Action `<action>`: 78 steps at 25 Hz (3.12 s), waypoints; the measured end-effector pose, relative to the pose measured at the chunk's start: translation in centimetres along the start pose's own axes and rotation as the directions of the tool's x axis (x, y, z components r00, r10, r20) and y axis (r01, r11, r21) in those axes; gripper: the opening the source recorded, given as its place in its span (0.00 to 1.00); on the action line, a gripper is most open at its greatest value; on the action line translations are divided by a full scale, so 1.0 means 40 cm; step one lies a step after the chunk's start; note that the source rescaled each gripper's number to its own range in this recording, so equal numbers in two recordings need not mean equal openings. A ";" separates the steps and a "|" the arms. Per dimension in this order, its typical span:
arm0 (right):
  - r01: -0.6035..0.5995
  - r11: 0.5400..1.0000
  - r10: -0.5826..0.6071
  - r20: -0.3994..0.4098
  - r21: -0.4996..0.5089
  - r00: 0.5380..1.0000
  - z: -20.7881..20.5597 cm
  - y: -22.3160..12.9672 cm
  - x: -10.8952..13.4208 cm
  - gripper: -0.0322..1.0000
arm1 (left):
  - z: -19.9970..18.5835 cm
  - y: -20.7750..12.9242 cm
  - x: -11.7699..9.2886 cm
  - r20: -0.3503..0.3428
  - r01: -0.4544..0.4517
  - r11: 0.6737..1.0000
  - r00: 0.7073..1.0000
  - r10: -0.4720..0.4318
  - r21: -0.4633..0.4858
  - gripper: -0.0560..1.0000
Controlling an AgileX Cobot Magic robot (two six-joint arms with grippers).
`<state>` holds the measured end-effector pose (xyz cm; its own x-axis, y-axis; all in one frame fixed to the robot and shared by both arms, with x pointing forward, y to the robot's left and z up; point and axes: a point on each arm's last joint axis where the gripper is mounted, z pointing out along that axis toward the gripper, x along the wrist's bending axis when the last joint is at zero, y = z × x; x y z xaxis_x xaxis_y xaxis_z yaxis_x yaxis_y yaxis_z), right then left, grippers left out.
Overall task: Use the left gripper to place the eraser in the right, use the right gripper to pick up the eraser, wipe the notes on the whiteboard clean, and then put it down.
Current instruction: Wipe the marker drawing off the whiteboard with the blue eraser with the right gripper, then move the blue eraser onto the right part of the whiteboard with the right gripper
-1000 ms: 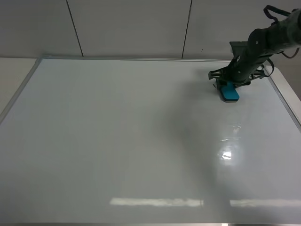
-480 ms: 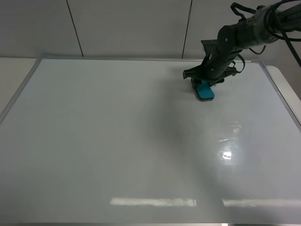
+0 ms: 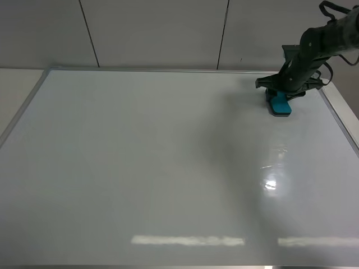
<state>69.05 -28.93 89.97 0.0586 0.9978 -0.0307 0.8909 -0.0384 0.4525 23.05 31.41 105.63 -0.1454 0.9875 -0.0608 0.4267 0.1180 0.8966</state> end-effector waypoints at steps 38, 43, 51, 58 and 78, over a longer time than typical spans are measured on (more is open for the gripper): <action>0.173 0.985 -0.171 -0.124 0.006 0.977 -0.237 -0.270 0.150 0.05 | 0.000 0.000 0.000 0.000 -0.003 1.000 1.000 0.003 0.000 1.00; 0.086 0.995 -0.082 -0.080 0.052 0.993 -0.250 -0.387 0.037 0.05 | 0.000 0.000 0.000 0.000 -0.003 1.000 1.000 0.003 0.000 1.00; 0.055 0.998 -0.055 -0.050 0.014 0.997 -0.283 -0.426 -0.025 0.05 | 0.000 0.000 0.000 0.000 -0.004 1.000 1.000 0.004 0.000 1.00; 0.094 0.994 -0.091 -0.047 0.064 0.995 -0.272 -0.438 -0.026 0.05 | 0.000 0.000 0.000 0.000 -0.004 1.000 1.000 0.004 0.000 1.00; 0.075 0.997 -0.074 -0.056 0.031 0.996 -0.269 -0.430 -0.023 0.99 | 0.000 0.000 0.000 0.000 -0.004 1.000 1.000 0.004 0.000 1.00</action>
<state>48.81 -28.61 91.79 -0.0324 0.9994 -0.0139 0.9065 0.0352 0.4206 23.05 31.41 105.63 -0.1438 0.9879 -0.0575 0.4273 0.1143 0.8969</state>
